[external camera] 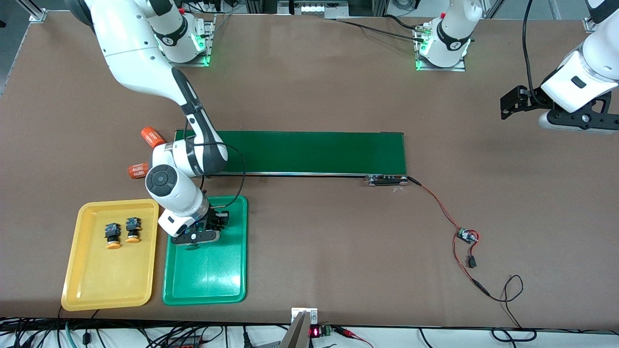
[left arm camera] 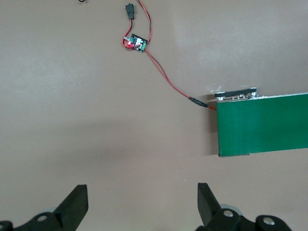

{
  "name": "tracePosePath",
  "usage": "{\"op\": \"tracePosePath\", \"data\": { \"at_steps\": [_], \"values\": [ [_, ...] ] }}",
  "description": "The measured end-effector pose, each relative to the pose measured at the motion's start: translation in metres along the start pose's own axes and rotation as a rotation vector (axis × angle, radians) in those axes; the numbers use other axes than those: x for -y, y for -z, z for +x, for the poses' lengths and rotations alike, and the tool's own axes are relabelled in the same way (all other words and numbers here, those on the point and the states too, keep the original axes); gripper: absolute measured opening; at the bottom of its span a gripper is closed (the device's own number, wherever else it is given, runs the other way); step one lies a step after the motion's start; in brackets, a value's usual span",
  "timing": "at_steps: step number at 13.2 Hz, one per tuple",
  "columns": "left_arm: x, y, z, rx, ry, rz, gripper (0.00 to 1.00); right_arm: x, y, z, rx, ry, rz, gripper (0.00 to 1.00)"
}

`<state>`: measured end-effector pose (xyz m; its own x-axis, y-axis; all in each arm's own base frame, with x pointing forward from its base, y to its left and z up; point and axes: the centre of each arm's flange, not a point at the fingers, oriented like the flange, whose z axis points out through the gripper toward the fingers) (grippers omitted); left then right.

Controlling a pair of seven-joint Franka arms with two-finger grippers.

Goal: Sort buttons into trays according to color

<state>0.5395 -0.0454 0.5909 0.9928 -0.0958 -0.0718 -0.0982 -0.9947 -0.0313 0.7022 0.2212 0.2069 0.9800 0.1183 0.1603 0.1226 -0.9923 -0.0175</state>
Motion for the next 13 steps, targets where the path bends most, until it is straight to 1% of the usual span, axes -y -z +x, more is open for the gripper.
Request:
{"op": "tracePosePath", "data": {
  "at_steps": [2,3,5,7,9,12,13],
  "values": [
    [0.000,0.000,0.000,0.000,0.000,0.000,1.00,0.000,0.001,0.003,-0.006,-0.018,0.015,0.68],
    [0.000,0.000,0.000,0.000,0.000,0.000,1.00,0.000,0.005,0.006,-0.008,-0.032,0.027,0.80],
    [-0.001,0.000,0.000,0.000,-0.001,0.000,1.00,0.000,0.022,0.011,0.013,-0.042,0.038,0.99],
    [-0.002,0.000,0.000,0.001,-0.004,0.000,1.00,-0.004,0.062,0.019,0.040,-0.047,0.044,1.00],
    [-0.004,0.000,0.000,0.001,-0.007,0.001,1.00,-0.020,0.124,0.023,0.076,-0.065,0.043,1.00],
    [-0.004,0.000,0.000,0.001,-0.008,0.001,1.00,-0.069,0.218,0.012,0.156,-0.117,0.020,1.00],
    [-0.004,0.000,0.000,0.002,-0.008,0.001,1.00,-0.087,0.243,0.008,0.168,-0.136,0.014,1.00]
  ]
}}
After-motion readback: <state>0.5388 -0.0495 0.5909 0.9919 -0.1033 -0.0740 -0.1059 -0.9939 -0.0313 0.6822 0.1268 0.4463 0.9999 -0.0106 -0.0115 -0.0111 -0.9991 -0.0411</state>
